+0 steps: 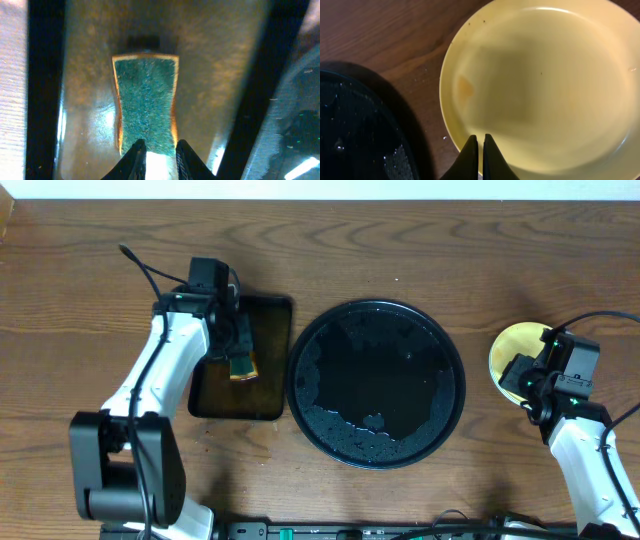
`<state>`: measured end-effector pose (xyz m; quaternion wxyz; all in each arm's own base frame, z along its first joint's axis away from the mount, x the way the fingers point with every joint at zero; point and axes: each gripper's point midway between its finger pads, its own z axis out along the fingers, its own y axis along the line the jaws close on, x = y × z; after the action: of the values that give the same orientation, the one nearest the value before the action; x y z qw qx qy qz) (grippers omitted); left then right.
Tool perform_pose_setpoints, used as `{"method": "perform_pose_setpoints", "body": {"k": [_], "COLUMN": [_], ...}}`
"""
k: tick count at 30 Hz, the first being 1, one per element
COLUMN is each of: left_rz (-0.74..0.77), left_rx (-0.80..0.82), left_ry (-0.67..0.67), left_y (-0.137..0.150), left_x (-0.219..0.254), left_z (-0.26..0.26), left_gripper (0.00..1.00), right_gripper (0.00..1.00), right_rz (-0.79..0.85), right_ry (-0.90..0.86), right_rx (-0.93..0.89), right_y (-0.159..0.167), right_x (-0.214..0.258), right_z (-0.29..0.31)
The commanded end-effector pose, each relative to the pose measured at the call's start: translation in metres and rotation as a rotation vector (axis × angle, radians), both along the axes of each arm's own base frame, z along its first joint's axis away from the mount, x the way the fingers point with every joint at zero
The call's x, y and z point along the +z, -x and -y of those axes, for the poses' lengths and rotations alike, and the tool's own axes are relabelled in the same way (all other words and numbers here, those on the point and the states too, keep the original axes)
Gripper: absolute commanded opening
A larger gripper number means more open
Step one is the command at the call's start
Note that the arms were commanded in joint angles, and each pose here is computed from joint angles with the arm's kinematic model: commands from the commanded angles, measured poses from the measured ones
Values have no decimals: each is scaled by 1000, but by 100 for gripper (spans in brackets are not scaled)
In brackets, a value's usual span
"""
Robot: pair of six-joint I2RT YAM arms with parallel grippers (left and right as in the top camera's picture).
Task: Clean dirty plates on tray and stack at the side
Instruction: 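Place the yellow plate on the pale green stack with the right gripper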
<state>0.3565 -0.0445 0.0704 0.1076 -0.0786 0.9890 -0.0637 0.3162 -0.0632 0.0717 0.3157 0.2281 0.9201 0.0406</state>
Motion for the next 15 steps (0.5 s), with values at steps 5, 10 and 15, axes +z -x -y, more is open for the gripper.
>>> {"method": "perform_pose_setpoints", "body": {"k": [5,10,15], "left_rz": [-109,-171,-217], "left_rx": [21,44,58], "left_ry": [-132,-143,-120], "left_y": [6,9,15], "left_x": [-54,-83,-97], "left_z": [-23,-31,-30], "left_gripper": [20,20,20], "right_gripper": [1,1,2], "right_rz": [-8,-17,-24], "right_ry": [-15,-16,-18], "right_rx": [22,29,29], "right_y": [0,2,3], "right_x": [1,0,-2], "right_z": [-6,-7,-7]}}
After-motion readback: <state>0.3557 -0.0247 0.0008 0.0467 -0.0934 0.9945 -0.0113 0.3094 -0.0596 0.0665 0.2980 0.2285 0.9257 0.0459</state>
